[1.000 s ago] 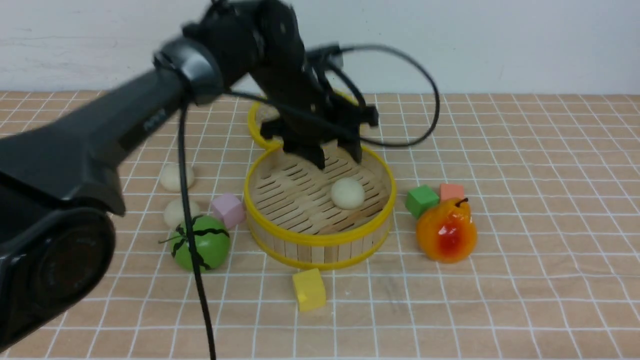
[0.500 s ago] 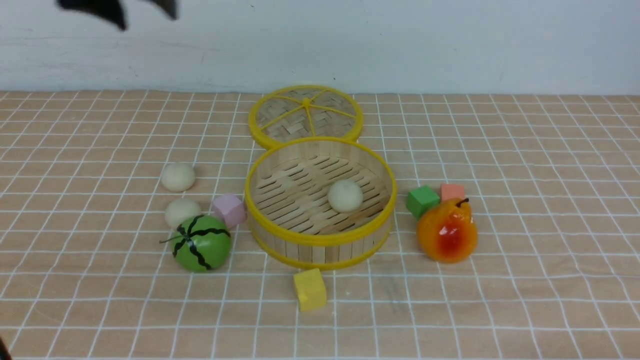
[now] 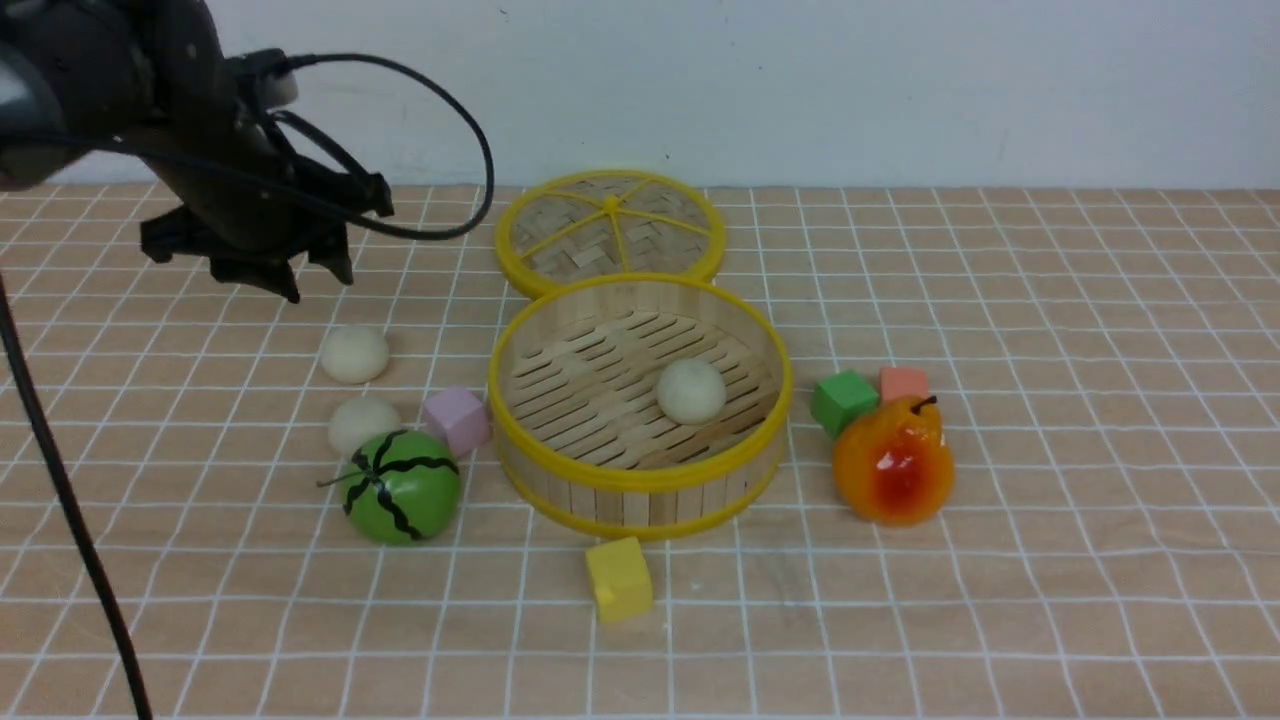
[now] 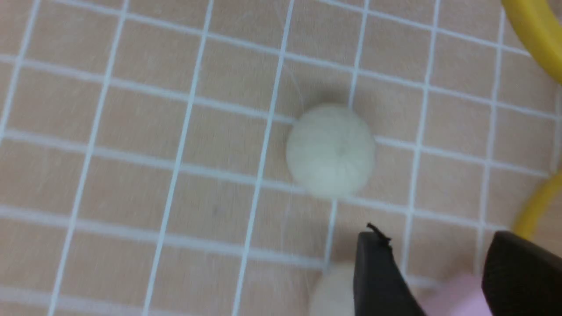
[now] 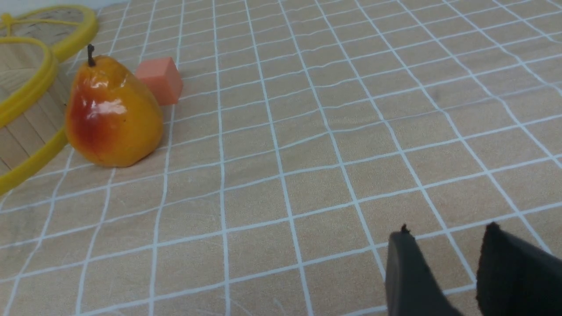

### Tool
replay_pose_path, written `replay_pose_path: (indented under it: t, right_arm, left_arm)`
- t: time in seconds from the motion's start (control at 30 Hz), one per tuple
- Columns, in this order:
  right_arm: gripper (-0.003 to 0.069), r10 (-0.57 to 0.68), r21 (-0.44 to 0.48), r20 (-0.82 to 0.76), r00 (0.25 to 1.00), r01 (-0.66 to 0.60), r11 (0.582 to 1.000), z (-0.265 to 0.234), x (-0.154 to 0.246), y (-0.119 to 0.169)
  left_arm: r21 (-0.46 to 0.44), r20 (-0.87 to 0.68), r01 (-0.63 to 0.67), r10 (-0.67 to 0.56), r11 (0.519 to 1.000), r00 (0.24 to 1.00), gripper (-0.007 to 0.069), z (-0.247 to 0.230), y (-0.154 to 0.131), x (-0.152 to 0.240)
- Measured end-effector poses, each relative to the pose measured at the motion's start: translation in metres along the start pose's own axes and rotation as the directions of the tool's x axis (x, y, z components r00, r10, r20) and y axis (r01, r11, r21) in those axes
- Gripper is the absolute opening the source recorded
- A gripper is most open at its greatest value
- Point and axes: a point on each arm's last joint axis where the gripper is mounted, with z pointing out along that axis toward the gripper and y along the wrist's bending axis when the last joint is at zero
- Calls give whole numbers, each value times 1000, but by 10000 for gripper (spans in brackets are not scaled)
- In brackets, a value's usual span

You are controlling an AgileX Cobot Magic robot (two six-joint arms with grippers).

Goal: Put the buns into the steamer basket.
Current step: Use the left arm to grab a steamed stuffed bun

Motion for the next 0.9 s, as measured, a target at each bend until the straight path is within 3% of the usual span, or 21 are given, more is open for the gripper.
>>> replay_pose_path:
  t: [0.17,0.53,0.63,0.67,0.7,0.8,0.87,0.9]
  right_arm:
    - [241,0,0,0,1000,0,1000,0,0,0]
    - [241,0,0,0,1000,0,1000,0,0,0]
    - [241,0,0,0,1000,0,1000,0,0,0]
    - [241,0,0,0,1000,0,1000,0,0,0]
    - [241,0,0,0,1000,0,1000,0,0,0]
    - [241,0,0,0,1000,0,1000,0,0,0]
    - [241,0,0,0,1000,0,1000,0,0,0]
    - [241,0,0,0,1000,0,1000,0,0,0]
  left_arm:
    - [-11,28,-24,24,1000,999,286,45,3,5]
    - [-43,75,6,-3,999,997,254,88,10,12]
    - [-51,61,2,1,999,998,158,90,11,13]
    - [-52,60,2,1,999,998,158,90,10,13]
    - [-60,49,-11,14,998,999,83,87,10,10]
    - [-70,7,-46,46,997,999,-11,73,6,-2]
    - [-56,-10,-56,55,997,998,-13,65,3,-7]
    - [-8,-29,-45,45,999,999,-13,50,-5,-17]
